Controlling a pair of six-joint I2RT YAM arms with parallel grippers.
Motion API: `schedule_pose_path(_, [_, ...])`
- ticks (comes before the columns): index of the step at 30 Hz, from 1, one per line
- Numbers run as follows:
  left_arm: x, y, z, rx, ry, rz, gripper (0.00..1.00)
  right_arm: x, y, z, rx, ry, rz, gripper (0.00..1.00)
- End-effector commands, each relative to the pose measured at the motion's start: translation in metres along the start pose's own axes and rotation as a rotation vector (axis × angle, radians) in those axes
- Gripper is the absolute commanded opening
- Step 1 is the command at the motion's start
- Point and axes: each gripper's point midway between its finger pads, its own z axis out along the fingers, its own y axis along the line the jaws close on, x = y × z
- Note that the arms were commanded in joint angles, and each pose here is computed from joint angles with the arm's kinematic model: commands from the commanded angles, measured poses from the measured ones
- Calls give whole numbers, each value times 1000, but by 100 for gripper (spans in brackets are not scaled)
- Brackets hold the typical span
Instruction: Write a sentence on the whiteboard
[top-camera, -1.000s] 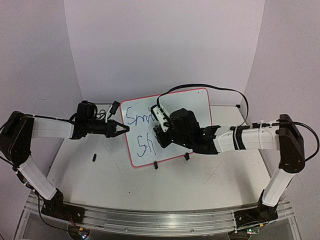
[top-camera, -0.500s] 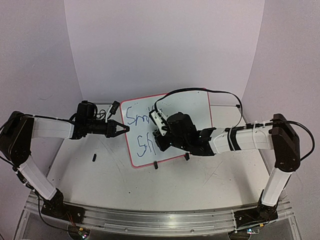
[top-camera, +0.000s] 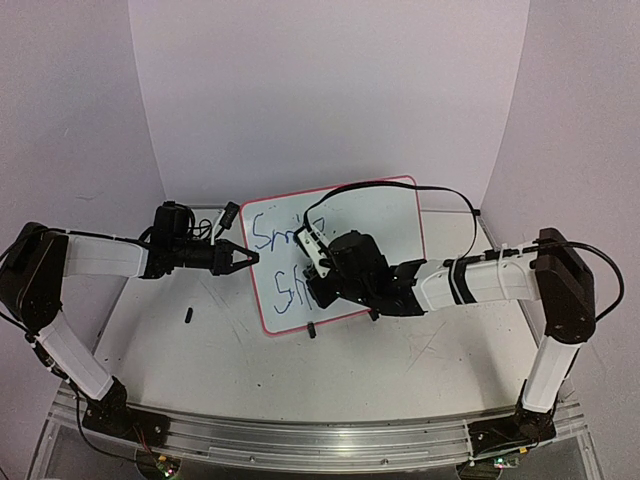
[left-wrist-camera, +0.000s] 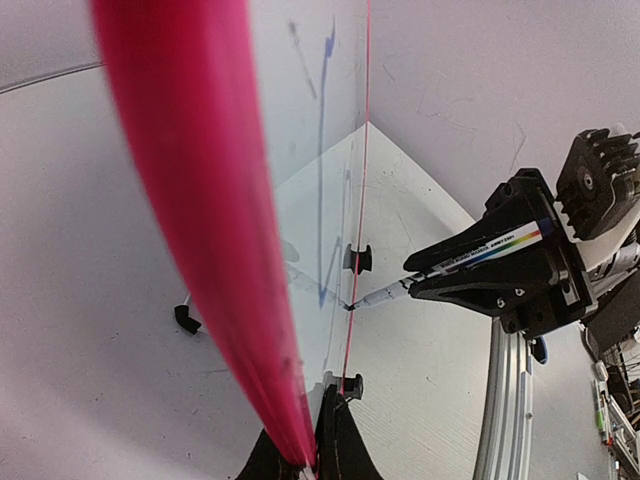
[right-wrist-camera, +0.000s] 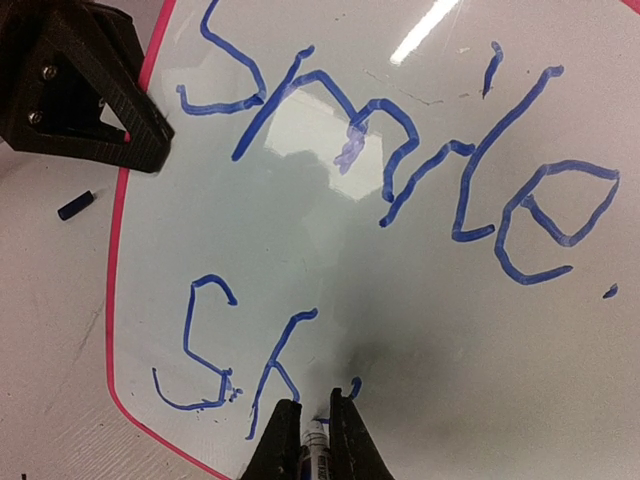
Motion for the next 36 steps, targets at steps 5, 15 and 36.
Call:
schedule_pose_path(5, [37,41,3,-209,100,15,0,-1,-4,-3,16,-8,26,0])
schedule_pose_path(15, [38,42,3,-208,103,13,0,21,1,-4,2,34,40,0])
schedule_pose_path(36, [38,42,4,-207,105,12,0,-29,-16,-42,-4,-93,98,0])
